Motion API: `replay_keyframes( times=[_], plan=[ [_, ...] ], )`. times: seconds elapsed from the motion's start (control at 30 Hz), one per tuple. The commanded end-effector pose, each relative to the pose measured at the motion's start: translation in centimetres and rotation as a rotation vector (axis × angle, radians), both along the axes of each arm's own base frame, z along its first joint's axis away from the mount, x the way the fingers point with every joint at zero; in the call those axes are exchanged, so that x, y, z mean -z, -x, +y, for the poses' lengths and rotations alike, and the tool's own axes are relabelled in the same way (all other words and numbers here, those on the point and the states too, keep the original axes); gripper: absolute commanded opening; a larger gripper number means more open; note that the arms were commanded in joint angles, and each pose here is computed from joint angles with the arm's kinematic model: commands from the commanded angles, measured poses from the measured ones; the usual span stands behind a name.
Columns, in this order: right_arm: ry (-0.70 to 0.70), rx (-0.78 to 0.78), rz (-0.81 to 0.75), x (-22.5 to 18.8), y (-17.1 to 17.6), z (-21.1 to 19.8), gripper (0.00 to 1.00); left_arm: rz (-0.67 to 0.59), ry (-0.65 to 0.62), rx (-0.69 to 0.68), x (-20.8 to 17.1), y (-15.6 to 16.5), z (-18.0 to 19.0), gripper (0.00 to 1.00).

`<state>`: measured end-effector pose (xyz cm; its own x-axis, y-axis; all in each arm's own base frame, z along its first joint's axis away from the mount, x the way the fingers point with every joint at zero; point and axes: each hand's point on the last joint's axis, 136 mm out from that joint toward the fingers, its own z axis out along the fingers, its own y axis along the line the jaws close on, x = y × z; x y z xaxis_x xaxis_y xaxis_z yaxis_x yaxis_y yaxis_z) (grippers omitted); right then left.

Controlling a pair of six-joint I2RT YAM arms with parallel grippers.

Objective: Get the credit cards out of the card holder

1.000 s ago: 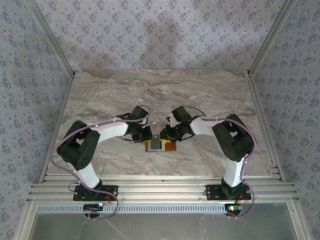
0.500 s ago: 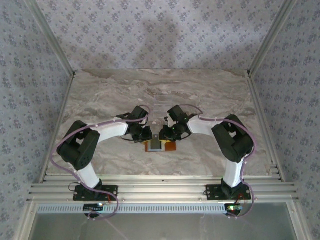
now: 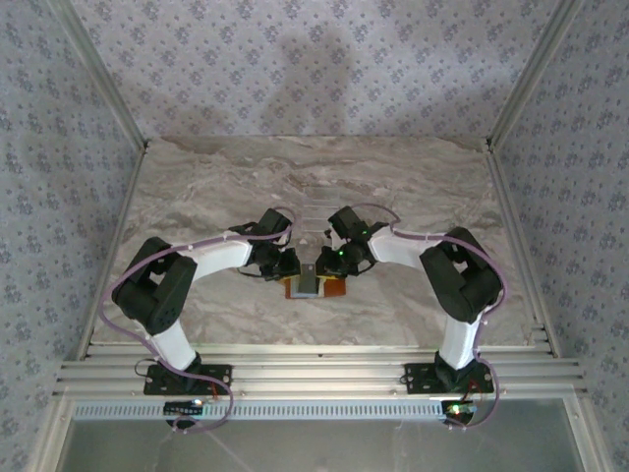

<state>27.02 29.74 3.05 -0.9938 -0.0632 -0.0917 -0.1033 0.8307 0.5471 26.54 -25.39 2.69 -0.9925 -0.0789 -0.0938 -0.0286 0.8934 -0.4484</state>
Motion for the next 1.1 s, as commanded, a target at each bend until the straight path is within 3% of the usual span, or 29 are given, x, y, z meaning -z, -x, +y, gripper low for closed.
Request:
replay_keyframes(
  times=[0.0, 0.2, 0.43, 1.07],
  plan=[
    [0.063, 0.008, 0.02, 0.4, 0.9, -1.9, 0.19, 0.081, -0.088, 0.014, 2.2, 1.9, 1.7, 0.16],
    [-0.051, 0.035, 0.036, -0.4, 0.8, -1.1, 0.26, 0.094, -0.101, 0.014, 2.6, 2.1, 1.8, 0.15],
    [-0.179, 0.065, 0.075, -0.3, 0.9, 0.0, 0.27, 0.098, -0.105, 0.016, 2.7, 2.1, 1.8, 0.14],
    [-0.295, 0.115, 0.087, -0.2, 1.2, 0.7, 0.25, 0.111, -0.115, 0.015, 3.0, 2.2, 1.9, 0.11]
  ],
)
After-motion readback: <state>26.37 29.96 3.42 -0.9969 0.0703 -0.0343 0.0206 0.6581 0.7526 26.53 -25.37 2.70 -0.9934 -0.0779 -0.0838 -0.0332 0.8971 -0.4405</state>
